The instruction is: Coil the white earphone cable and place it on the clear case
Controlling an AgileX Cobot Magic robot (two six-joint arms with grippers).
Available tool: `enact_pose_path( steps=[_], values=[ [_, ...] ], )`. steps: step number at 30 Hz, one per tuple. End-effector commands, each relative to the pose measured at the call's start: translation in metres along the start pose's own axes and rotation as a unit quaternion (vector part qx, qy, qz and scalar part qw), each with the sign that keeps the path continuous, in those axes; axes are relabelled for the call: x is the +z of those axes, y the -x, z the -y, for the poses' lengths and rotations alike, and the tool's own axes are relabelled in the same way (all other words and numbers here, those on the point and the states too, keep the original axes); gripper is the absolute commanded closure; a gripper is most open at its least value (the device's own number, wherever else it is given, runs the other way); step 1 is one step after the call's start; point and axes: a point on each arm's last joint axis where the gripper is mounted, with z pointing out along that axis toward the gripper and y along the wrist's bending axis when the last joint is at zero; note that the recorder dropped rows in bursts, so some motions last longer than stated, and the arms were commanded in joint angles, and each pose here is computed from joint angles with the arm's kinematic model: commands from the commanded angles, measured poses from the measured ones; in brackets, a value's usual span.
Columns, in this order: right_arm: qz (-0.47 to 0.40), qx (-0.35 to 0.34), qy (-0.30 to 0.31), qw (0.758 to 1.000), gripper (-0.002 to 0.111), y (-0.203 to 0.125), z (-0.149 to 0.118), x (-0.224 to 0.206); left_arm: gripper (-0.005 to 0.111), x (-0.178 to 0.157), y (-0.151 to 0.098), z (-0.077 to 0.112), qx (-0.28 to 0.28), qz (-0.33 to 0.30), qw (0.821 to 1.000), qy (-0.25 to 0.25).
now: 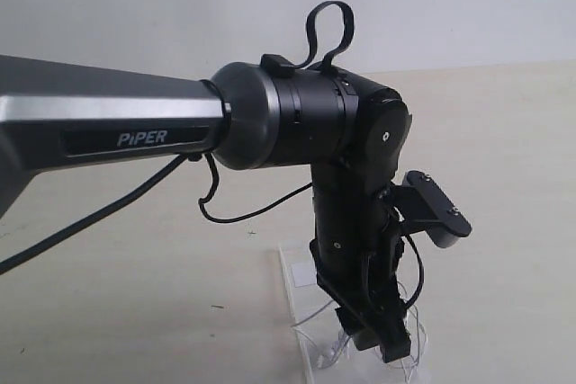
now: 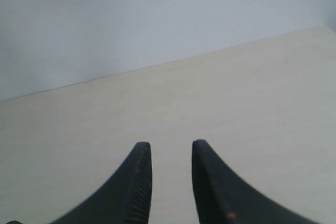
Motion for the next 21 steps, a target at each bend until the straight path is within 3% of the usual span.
enact_pose_path(
  steps=[1, 8, 11, 13, 21],
  values=[
    [0.000, -0.006, -0.001, 1.000, 0.081, -0.0012, 0.0006, 0.0008, 0.050, -0.0072, -0.0011, 0.0003, -0.007, -0.003, 1.000, 0.000],
    [0.000, -0.006, -0.001, 1.000, 0.081, -0.0012, 0.0006, 0.0008, 0.049, -0.0077, -0.0032, 0.0001, -0.005, -0.009, 1.000, -0.014],
    [0.000, -0.006, -0.001, 1.000, 0.081, -0.0012, 0.0006, 0.0008, 0.035, -0.0079, -0.0060, 0.0008, -0.004, -0.023, 0.999, -0.023],
    [0.000, -0.006, -0.001, 1.000, 0.081, -0.0012, 0.0006, 0.0008, 0.031, -0.0080, -0.0070, 0.0012, -0.001, -0.028, 0.999, -0.025],
    [-0.003, -0.011, 0.024, 1.000, 0.081, -0.0085, -0.0026, 0.0034, 0.032, -0.0079, -0.0038, 0.0016, 0.003, -0.010, 1.000, -0.027]
  ],
)
